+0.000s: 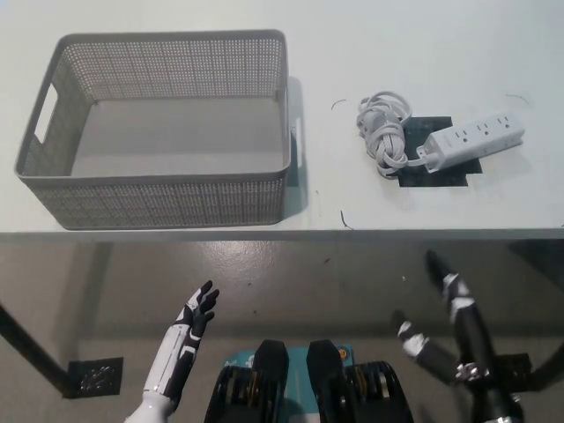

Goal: Use the right hand to pick up a power strip and put it into a container on the left side

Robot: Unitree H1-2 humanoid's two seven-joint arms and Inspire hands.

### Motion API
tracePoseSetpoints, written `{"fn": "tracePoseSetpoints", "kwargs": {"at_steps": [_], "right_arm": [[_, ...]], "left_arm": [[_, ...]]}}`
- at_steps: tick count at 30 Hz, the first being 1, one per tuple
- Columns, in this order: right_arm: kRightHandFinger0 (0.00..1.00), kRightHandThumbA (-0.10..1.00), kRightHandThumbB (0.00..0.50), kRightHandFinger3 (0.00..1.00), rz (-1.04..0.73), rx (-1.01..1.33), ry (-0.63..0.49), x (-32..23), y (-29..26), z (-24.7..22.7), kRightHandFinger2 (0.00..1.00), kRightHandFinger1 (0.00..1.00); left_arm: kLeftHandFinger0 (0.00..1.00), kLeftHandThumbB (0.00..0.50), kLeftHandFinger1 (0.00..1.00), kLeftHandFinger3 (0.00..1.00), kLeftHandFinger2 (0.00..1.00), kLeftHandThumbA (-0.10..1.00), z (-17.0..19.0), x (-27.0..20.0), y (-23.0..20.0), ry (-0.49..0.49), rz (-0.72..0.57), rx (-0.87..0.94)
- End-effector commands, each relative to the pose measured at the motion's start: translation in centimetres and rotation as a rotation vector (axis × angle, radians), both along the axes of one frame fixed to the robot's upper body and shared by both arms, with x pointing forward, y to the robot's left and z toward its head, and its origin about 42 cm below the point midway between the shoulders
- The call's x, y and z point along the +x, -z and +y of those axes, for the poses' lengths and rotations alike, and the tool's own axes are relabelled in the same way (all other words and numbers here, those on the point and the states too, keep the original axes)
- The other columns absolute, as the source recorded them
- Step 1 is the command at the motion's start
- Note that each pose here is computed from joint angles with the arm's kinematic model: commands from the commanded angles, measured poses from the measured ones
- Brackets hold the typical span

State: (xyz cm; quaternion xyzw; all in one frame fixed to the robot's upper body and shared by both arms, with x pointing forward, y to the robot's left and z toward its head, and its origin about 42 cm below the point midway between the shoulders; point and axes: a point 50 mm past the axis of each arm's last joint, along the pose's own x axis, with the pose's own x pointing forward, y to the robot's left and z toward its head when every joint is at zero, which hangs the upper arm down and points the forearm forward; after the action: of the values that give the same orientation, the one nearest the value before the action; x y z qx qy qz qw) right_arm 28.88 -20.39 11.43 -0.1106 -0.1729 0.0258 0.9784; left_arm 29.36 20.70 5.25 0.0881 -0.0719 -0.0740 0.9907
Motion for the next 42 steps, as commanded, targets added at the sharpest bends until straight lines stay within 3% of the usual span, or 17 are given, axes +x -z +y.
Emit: {"fn": "tracePoseSetpoints", "kwargs": {"at_steps": [1, 4, 6, 10, 15, 16, 24, 42], "right_arm": [[1.0, 0.73, 0.136, 1.0, -0.356, -0.037, 0.109, 0.3, -6.2, -1.1, 1.0, 1.0], [1.0, 0.8, 0.152, 1.0, -0.477, -0.137, 0.117, 0.5, -10.4, -2.2, 1.0, 1.0], [1.0, 0.85, 0.209, 1.0, -0.49, -0.161, 0.113, 0.5, -12.5, -2.8, 1.0, 1.0], [1.0, 0.9, 0.255, 1.0, -0.497, -0.268, 0.102, 0.3, -17.4, -4.3, 1.0, 1.0], [1.0, 0.99, 0.282, 1.0, -0.473, -0.547, 0.094, 1.5, -22.6, -6.0, 1.0, 1.0], [1.0, 0.96, 0.285, 1.0, -0.457, -0.59, 0.085, 2.3, -23.2, -6.2, 1.0, 1.0], [1.0, 1.0, 0.368, 1.0, -0.318, -0.888, 0.106, 8.8, -24.4, -6.3, 1.0, 1.0], [1.0, 0.94, 0.379, 1.0, -0.141, -1.086, 0.08, 16.0, -23.9, -3.3, 1.0, 1.0]], "left_arm": [[1.0, 0.151, 1.0, 1.0, 1.0, 1.0, 0.1, 1.0, -1.4, 0.007, -0.102, 0.009], [1.0, 0.153, 1.0, 1.0, 1.0, 1.0, 0.1, 1.1, -1.4, 0.01, -0.101, 0.004], [1.0, 0.15, 1.0, 1.0, 1.0, 1.0, 0.1, 1.2, -1.4, 0.014, -0.102, 0.005], [1.0, 0.156, 1.0, 1.0, 1.0, 1.0, 0.2, 1.5, -1.6, 0.015, -0.107, 0.008], [1.0, 0.162, 1.0, 1.0, 1.0, 1.0, 0.2, 1.8, -1.7, 0.017, -0.109, 0.01], [1.0, 0.162, 1.0, 1.0, 1.0, 1.0, 0.2, 1.9, -1.7, 0.018, -0.108, 0.013], [1.0, 0.152, 1.0, 1.0, 1.0, 1.0, 0.2, 1.9, -1.6, 0.023, -0.108, 0.023], [1.0, 0.158, 1.0, 1.0, 1.0, 1.0, 0.1, 1.7, -1.5, 0.039, -0.1, 0.029]]}}
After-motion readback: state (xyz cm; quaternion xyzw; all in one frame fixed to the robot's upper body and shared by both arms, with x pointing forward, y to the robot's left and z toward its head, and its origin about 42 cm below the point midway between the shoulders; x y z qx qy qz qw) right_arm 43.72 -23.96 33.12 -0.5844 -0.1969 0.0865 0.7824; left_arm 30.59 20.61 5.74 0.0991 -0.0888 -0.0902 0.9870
